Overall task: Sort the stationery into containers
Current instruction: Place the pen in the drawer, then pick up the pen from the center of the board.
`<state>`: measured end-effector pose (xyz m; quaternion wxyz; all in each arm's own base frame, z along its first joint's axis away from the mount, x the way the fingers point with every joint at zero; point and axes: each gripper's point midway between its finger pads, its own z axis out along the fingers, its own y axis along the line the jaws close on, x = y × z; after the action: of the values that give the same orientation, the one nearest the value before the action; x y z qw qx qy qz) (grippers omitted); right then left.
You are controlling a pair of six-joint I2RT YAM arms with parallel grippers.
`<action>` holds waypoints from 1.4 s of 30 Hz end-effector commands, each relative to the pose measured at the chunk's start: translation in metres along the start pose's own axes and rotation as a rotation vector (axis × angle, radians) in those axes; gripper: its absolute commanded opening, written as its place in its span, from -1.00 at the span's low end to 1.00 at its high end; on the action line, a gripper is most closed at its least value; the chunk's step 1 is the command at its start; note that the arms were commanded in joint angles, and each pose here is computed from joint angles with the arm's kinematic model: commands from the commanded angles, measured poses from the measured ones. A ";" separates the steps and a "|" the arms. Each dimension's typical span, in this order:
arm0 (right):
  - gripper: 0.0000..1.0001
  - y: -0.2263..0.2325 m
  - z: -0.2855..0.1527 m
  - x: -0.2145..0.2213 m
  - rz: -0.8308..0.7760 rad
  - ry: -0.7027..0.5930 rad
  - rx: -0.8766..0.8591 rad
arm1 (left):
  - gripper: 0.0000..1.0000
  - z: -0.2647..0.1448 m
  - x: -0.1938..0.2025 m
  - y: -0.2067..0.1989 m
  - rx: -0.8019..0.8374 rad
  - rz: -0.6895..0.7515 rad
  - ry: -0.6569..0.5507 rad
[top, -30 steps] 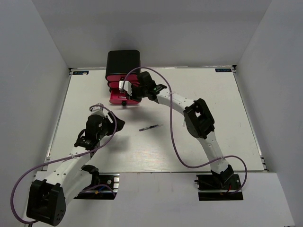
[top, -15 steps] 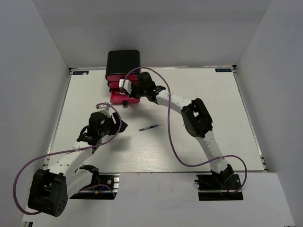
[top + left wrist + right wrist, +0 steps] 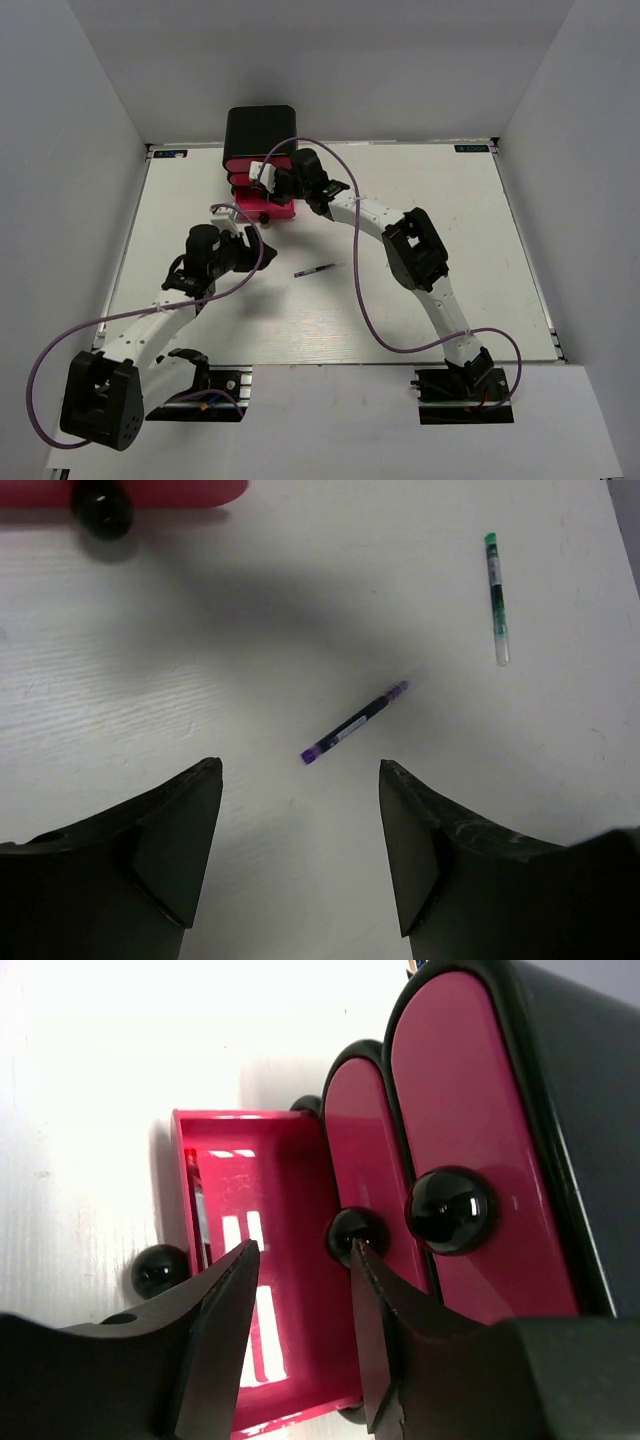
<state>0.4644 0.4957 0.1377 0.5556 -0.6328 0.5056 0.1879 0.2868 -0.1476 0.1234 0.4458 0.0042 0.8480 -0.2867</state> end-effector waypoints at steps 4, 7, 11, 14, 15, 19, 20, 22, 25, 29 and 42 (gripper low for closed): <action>-0.19 -0.038 -0.037 -0.058 0.056 -0.128 0.046 | 0.47 0.019 -0.008 -0.042 0.237 0.196 0.057; -0.60 -0.043 -0.073 -0.062 0.159 -0.104 0.015 | 0.47 0.026 -0.007 -0.062 0.353 0.306 0.059; -1.00 -0.004 -0.129 0.006 0.288 0.073 -0.089 | 0.39 0.048 0.020 -0.063 0.411 0.382 0.140; -1.00 0.018 -0.180 0.047 0.372 0.173 -0.075 | 0.39 0.067 0.040 -0.064 0.430 0.458 0.204; -0.95 0.027 -0.201 0.061 0.412 0.208 -0.069 | 0.39 0.077 0.041 -0.062 0.416 0.502 0.207; -0.68 0.041 -0.251 0.088 0.501 0.279 -0.021 | 0.42 0.098 0.052 -0.066 0.397 0.592 0.256; -0.63 0.051 -0.262 0.089 0.524 0.288 -0.015 | 0.42 0.103 0.054 -0.073 0.404 0.612 0.271; -0.43 0.050 -0.274 0.095 0.565 0.294 0.014 | 0.42 0.114 0.055 -0.072 0.371 0.659 0.282; -0.28 0.050 -0.289 0.091 0.596 0.280 0.044 | 0.42 0.126 0.074 -0.063 0.304 0.720 0.344; -0.25 0.052 -0.299 0.093 0.631 0.272 0.065 | 0.32 0.139 0.088 -0.054 0.214 0.836 0.419; -0.17 0.039 -0.310 0.096 0.648 0.249 0.118 | -0.55 0.135 0.119 -0.032 0.050 0.809 0.550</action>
<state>0.3688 0.1813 0.1249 0.4143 -0.4221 0.7690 0.2424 0.3168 -0.3035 0.0193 0.3424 0.4557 0.8097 -0.1399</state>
